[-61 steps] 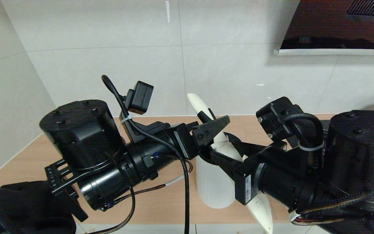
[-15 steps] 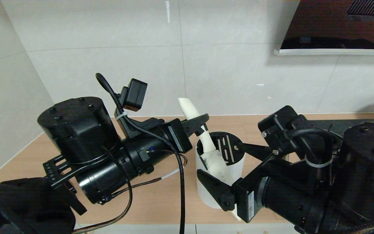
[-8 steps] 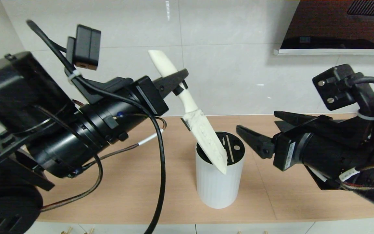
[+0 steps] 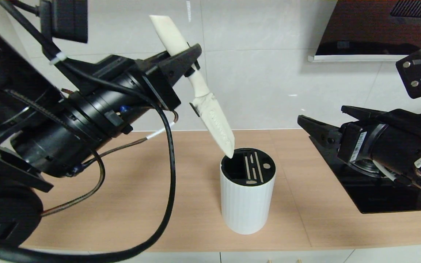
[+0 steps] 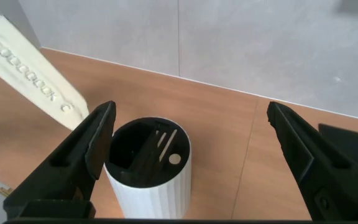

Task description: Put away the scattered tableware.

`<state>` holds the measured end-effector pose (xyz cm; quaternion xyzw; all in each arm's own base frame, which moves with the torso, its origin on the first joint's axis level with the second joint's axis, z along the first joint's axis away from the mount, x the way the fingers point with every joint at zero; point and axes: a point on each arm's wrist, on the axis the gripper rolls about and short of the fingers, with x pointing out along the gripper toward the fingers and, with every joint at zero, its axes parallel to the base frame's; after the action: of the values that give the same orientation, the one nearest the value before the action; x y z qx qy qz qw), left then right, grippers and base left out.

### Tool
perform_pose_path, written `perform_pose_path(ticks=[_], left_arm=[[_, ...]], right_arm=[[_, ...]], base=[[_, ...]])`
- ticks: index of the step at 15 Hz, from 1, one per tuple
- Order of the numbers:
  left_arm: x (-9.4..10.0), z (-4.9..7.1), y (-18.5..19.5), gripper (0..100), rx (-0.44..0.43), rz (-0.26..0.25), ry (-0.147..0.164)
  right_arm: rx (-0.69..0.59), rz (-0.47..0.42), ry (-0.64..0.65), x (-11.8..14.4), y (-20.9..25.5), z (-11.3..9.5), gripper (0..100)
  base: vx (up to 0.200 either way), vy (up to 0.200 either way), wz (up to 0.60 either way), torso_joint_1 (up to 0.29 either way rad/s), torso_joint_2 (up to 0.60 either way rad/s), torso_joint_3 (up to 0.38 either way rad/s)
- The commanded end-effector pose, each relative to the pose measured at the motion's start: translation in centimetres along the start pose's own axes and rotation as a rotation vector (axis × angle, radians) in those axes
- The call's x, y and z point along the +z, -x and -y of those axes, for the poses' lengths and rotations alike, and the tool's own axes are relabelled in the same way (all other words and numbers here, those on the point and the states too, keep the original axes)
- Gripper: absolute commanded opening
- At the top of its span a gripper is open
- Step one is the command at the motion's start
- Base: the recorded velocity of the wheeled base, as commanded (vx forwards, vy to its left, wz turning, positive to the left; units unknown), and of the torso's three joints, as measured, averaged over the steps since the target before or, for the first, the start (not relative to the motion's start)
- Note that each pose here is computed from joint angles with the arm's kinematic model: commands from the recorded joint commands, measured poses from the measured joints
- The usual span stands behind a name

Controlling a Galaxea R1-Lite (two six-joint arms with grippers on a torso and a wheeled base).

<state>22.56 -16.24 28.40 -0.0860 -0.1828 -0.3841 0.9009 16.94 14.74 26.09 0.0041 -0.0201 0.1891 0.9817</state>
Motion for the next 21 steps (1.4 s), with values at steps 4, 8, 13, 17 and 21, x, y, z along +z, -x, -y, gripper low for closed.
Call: perform_pose_path(ticks=[4, 8, 13, 17, 21], left_arm=[[-4.0, -0.5, -0.9, 0, -0.022, -0.037, -0.056], [-5.4, -0.7, -1.5, 0, -0.027, -0.008, -0.061], [-6.5, -0.5, -1.7, 0, -0.034, -0.035, -0.051], [-8.9, -0.3, -2.3, 0, -0.043, -0.071, -0.038], [-11.0, 0.6, -2.5, 0, -0.068, -0.105, -0.022]], right_arm=[[-0.002, -0.007, 0.015, -0.2, 0.1, 0.1, 100], [-0.002, -0.012, 0.017, -0.4, 0.0, 0.0, 100], [-0.002, -0.020, 0.020, -0.6, 0.0, 0.0, 100], [-0.003, -0.021, 0.020, -0.6, 0.0, 0.0, 100], [-0.003, -0.025, 0.022, -0.8, -0.1, 0.0, 100]], base=[[0.000, 0.000, 0.00, 0.000, 0.00, 0.000], [0.000, 0.000, 0.00, 0.000, 0.00, 0.000], [0.000, 0.000, 0.00, 0.000, 0.00, 0.000], [0.000, 0.000, 0.00, 0.000, 0.00, 0.000], [0.000, 0.000, 0.00, 0.000, 0.00, 0.000]])
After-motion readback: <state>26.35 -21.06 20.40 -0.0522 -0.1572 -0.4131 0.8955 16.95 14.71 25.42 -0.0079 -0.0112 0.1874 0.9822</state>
